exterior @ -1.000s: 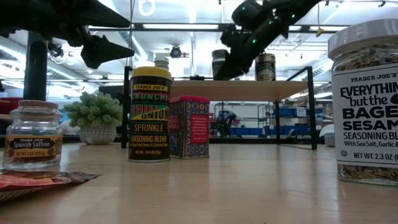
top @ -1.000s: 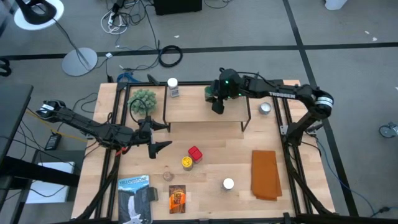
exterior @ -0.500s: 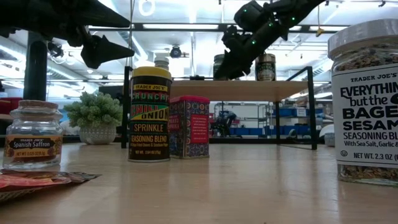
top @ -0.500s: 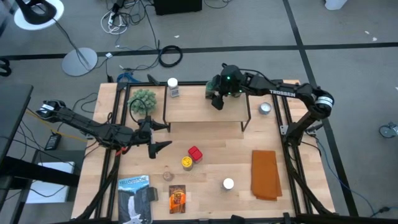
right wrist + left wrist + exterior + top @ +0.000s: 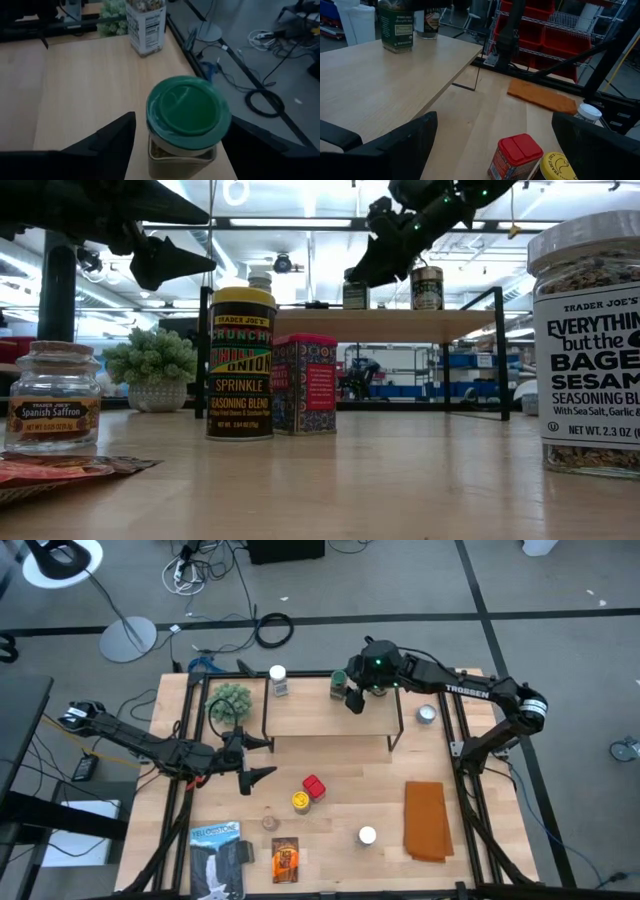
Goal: Shelf spices
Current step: Put the green seasoning onto the shelf
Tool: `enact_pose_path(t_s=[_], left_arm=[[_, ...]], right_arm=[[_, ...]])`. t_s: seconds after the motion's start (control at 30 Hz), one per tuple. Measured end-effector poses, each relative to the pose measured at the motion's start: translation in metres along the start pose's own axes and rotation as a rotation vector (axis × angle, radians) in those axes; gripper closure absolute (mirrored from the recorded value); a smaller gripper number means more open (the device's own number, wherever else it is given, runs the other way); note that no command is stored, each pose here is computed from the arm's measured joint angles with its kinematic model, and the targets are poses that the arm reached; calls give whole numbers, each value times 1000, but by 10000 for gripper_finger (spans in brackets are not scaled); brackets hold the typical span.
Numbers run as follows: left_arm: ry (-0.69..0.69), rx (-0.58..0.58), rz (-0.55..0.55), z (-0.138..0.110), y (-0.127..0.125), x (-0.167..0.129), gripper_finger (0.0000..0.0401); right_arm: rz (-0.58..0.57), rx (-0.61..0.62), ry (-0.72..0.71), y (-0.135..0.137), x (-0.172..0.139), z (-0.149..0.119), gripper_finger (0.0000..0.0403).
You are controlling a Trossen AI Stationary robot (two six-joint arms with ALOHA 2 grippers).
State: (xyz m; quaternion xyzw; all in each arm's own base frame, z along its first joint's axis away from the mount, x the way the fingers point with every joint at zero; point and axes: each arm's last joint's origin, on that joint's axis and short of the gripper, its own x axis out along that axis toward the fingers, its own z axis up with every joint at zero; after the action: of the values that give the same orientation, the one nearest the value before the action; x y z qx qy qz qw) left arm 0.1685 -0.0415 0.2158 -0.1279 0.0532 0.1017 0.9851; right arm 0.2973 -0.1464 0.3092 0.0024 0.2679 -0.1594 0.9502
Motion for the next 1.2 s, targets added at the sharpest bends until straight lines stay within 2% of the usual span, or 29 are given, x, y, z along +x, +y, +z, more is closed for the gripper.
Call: enact_pose_path(t_s=[0.23,0.6,0.83,1.2], left_arm=[[0,0,0,0,0,0,2],[0,0,0,0,0,0,2],[4,0,-13,0,0,0,2],[5,0,-14,0,0,0,2]], right_arm=[[-16,-2,-13,0,-4,2,139],[5,-4,-38,0,-4,4,201],[11,-2,-19,1,-8,3,192],[-38,-15,-24,-2,-38,8,193]])
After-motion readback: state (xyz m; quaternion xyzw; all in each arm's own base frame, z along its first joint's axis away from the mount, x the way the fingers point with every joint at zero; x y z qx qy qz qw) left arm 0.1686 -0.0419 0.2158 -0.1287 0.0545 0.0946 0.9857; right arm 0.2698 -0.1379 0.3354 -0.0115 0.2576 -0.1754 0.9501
